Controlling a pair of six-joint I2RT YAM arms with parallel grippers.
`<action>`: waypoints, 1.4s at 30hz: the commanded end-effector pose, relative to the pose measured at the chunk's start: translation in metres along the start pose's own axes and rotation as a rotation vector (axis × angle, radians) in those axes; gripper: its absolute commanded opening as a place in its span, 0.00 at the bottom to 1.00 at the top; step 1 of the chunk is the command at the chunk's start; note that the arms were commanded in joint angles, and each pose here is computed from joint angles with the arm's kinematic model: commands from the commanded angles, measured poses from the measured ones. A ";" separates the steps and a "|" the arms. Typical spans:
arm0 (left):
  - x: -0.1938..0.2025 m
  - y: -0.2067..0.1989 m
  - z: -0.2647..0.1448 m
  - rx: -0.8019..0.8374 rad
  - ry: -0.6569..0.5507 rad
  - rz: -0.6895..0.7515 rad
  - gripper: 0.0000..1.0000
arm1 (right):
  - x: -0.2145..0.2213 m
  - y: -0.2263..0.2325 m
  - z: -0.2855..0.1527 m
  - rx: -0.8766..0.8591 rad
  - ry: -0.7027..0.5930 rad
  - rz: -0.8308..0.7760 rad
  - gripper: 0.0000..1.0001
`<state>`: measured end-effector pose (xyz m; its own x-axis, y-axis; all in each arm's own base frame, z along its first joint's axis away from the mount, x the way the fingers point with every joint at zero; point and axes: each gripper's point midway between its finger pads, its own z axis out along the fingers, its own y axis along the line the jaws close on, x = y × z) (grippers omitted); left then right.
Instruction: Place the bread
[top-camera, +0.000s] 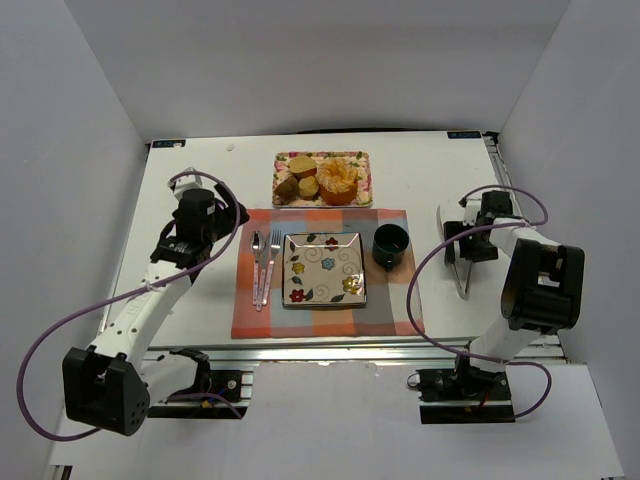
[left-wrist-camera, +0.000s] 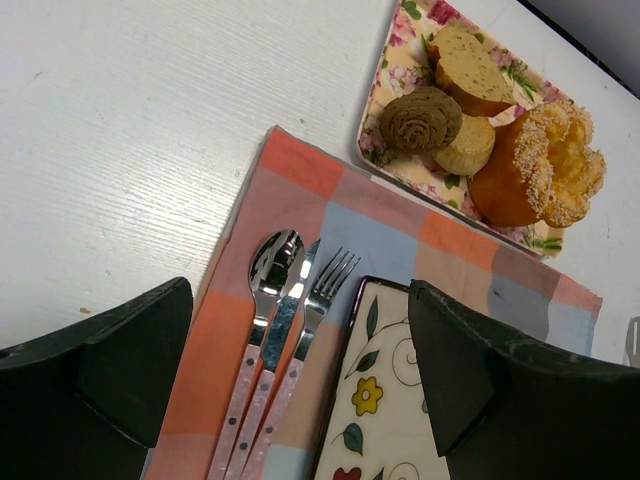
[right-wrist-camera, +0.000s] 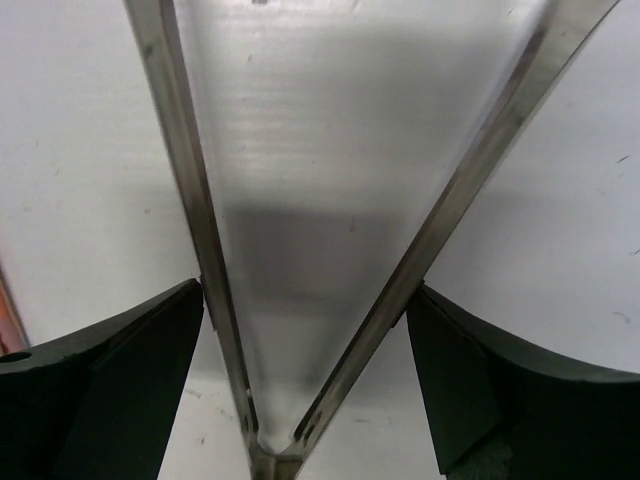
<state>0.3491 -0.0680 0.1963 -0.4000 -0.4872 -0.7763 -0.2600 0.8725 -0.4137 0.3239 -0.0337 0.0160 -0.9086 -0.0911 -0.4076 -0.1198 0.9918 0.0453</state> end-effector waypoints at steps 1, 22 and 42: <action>-0.014 -0.001 -0.008 -0.006 -0.044 -0.024 0.97 | -0.005 -0.006 0.012 0.021 -0.019 0.024 0.84; -0.016 0.002 -0.019 0.009 -0.071 -0.058 0.97 | -0.059 0.019 -0.050 -0.073 -0.312 -0.209 0.03; -0.024 -0.002 -0.028 0.034 -0.101 -0.093 0.98 | -0.148 0.167 -0.138 -0.416 -0.563 -0.564 0.49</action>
<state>0.3364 -0.0619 0.2146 -0.3225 -0.5432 -0.7752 -0.2671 0.8379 -0.4760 0.3807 0.1056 0.1874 -0.4446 -0.3597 -0.8203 -0.6524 0.7576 0.0214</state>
